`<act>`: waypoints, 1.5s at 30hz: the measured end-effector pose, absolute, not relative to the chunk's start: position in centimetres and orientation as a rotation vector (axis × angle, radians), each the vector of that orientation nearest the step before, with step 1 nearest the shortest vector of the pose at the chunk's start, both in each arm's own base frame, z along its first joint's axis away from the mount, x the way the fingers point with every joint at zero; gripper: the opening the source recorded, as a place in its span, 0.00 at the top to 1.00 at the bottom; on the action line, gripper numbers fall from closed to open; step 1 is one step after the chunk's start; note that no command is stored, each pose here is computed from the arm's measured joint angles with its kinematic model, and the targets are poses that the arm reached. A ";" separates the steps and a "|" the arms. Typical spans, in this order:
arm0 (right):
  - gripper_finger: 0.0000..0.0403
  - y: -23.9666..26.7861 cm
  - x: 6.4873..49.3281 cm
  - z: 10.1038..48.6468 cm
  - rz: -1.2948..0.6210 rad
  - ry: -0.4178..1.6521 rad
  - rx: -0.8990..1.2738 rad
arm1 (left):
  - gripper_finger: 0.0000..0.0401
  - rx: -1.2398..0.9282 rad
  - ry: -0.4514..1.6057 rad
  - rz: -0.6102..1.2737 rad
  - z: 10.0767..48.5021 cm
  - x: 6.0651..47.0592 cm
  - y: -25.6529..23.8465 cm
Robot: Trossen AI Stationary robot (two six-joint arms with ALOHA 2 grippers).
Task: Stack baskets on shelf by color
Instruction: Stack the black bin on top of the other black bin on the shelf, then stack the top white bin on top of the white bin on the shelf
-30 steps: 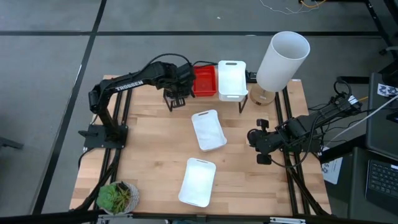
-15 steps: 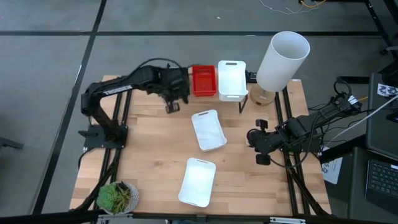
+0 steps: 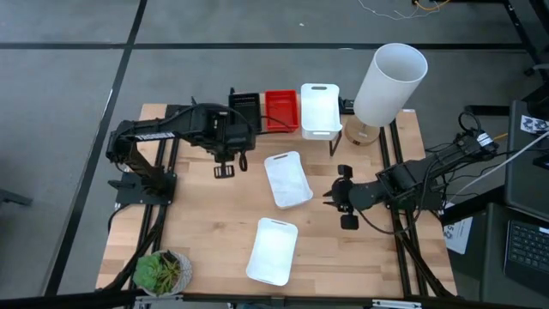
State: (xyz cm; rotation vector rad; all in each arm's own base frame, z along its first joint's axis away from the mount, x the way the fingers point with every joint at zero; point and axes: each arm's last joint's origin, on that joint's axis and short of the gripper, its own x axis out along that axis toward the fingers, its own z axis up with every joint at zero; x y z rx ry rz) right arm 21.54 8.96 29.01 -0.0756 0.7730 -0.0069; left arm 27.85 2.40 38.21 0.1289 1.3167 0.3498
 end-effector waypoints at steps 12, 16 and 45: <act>0.76 9.0 22.2 28.2 0.031 0.822 -0.081 | 0.81 0.138 1.321 0.277 34.3 29.3 5.0; 0.76 9.0 22.2 28.2 0.031 0.823 -0.081 | 0.81 0.126 1.345 0.311 32.7 29.2 6.7; 0.76 8.9 22.0 28.1 0.029 0.845 -0.097 | 0.82 0.185 1.260 0.404 32.2 30.0 8.1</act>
